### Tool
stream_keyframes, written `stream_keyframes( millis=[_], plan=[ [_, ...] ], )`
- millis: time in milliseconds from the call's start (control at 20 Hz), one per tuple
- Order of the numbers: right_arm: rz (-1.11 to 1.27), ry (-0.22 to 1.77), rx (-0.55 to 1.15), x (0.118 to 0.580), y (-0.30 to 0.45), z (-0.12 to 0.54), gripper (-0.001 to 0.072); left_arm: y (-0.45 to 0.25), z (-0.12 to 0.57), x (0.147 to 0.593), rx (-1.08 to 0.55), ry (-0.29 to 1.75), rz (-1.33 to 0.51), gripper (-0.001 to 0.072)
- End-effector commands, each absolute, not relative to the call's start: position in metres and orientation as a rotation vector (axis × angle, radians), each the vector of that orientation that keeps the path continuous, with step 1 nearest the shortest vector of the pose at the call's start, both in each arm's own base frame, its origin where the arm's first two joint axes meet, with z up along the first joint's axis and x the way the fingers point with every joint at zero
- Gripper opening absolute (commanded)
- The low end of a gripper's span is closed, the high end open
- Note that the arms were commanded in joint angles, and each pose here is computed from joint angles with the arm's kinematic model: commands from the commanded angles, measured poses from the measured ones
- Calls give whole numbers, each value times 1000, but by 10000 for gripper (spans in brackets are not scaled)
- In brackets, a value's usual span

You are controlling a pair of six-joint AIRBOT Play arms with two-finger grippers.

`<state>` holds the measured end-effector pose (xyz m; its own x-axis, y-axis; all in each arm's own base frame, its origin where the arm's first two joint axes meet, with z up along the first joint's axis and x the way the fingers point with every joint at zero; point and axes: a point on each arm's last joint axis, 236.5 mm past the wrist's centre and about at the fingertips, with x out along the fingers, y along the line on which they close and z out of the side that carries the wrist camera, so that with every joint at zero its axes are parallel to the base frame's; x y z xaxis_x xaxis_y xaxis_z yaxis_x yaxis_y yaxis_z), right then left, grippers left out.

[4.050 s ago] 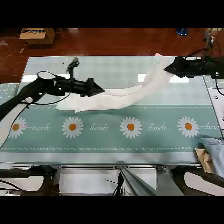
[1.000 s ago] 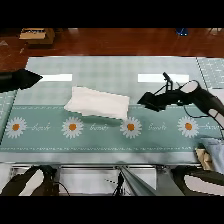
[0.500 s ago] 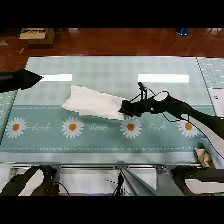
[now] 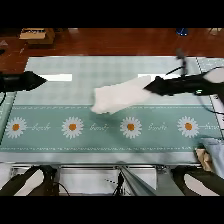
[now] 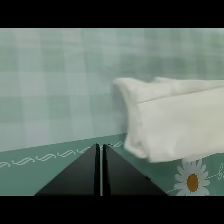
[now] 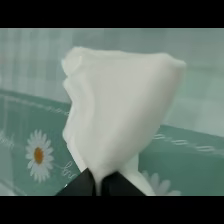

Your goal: Fold the shirts.

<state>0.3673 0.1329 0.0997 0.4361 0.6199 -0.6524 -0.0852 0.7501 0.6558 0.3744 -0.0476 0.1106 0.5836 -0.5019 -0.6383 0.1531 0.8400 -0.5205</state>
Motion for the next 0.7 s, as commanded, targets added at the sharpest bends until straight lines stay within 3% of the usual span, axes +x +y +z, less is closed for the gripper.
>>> stream_keyframes(
  millis=[0, 350, 650],
  plan=[
    [96, 965, 524, 319, 2, 152, 21, -41, 94, 386, -463, 888, -370, 61],
    [-523, 1094, 631, 160, -149, 153, 19, -21, 50, 417, -511, 917, -285, 61],
    [-886, 1136, 741, 80, -193, 144, 20, -3, 3, 438, -550, 949, -202, 61]
  ],
)
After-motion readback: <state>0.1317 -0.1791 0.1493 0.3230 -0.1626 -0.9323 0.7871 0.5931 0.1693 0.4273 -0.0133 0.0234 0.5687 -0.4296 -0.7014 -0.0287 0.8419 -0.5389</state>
